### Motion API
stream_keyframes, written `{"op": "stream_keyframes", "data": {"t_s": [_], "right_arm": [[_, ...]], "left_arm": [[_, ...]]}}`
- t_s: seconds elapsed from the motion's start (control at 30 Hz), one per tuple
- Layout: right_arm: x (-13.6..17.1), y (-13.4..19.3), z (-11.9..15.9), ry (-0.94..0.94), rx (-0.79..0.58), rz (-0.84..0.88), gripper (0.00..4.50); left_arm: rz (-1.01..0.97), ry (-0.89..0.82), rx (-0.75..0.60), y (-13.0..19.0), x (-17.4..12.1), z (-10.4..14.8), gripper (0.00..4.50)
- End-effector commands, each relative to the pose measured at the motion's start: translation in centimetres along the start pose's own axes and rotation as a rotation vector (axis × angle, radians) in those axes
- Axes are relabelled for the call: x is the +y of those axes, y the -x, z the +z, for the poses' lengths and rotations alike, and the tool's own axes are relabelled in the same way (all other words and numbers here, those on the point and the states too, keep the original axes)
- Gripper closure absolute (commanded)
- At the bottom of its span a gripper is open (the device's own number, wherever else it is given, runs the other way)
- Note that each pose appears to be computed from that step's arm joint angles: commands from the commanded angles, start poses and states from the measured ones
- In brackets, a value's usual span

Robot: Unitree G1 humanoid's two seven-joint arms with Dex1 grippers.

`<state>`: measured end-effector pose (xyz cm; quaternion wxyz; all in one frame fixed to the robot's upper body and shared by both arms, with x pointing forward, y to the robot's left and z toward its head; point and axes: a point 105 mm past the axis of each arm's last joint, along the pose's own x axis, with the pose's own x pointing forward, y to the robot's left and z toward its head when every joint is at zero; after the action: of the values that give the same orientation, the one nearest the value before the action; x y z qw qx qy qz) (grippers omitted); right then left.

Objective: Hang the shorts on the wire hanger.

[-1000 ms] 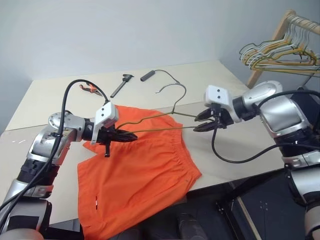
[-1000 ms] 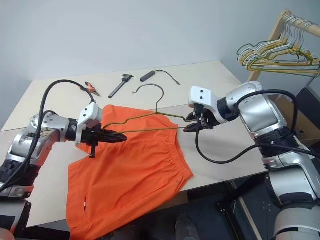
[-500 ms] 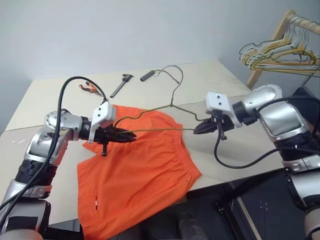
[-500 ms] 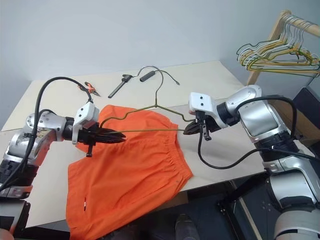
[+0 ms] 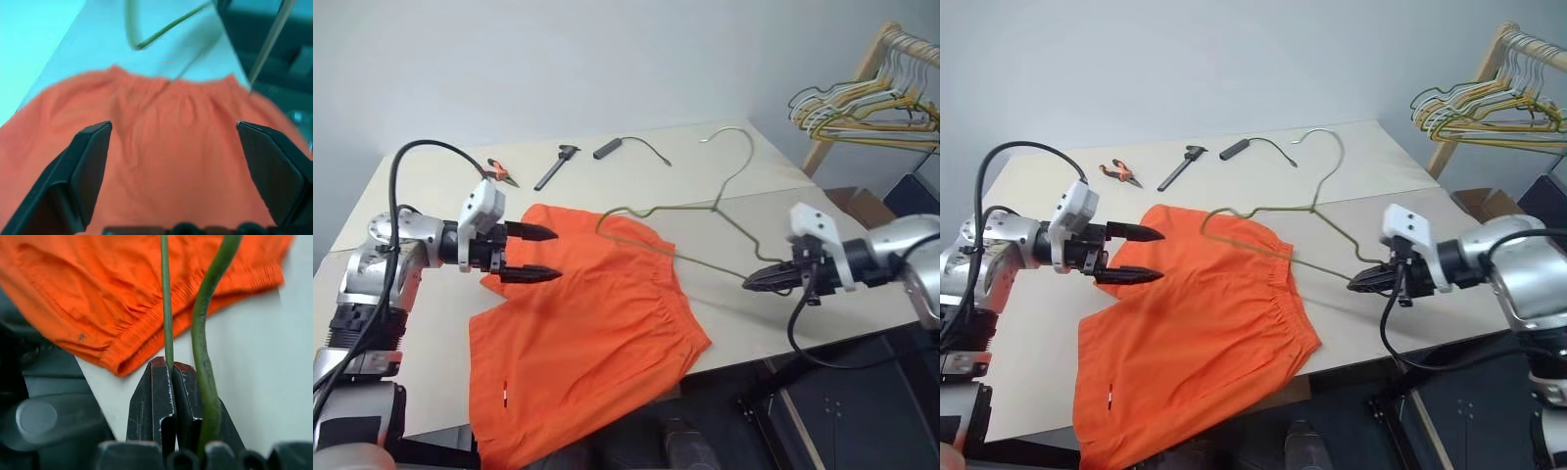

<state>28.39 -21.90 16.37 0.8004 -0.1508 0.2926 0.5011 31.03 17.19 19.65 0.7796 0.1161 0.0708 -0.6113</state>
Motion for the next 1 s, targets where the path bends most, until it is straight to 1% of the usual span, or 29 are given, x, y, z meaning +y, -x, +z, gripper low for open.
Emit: {"op": "stream_keyframes", "data": {"t_s": [0.03,0.13,0.3,0.43,0.57,0.7,0.9,1.0], "right_arm": [[0.1,1.3,-1.7,-0.167,-0.008,-0.081,4.5],[0.7,0.9,-4.5,-0.357,0.029,-0.114,4.5],[2.1,-0.4,-7.4,-0.571,0.032,-0.091,4.5],[2.8,-0.9,-8.5,-0.63,0.038,-0.075,4.5],[3.1,-1.0,-8.8,-0.662,0.038,-0.058,4.5],[3.6,-0.2,-8.8,-0.676,0.041,-0.033,4.5],[3.8,1.0,-8.7,-0.696,0.037,-0.026,4.5],[4.4,1.6,-8.8,-0.701,0.04,-0.009,4.5]], "left_arm": [[0.018,-0.054,-0.081,-0.8,-1.2,1.9,0.07],[0.008,-0.054,-0.145,-1.5,-2.6,2.8,0.07],[-0.031,-0.095,-0.175,-2.1,-4.7,2.8,0.07],[-0.031,-0.103,-0.18,-2.1,-5.0,2.7,0.07],[-0.05,-0.109,-0.164,-2.1,-5.5,2.3,0.07],[-0.068,-0.115,-0.155,-1.9,-6.1,2.0,0.07],[-0.059,-0.115,-0.148,-1.7,-6.1,1.7,0.07],[-0.055,-0.112,-0.142,-1.6,-6.2,1.5,0.07]]}}
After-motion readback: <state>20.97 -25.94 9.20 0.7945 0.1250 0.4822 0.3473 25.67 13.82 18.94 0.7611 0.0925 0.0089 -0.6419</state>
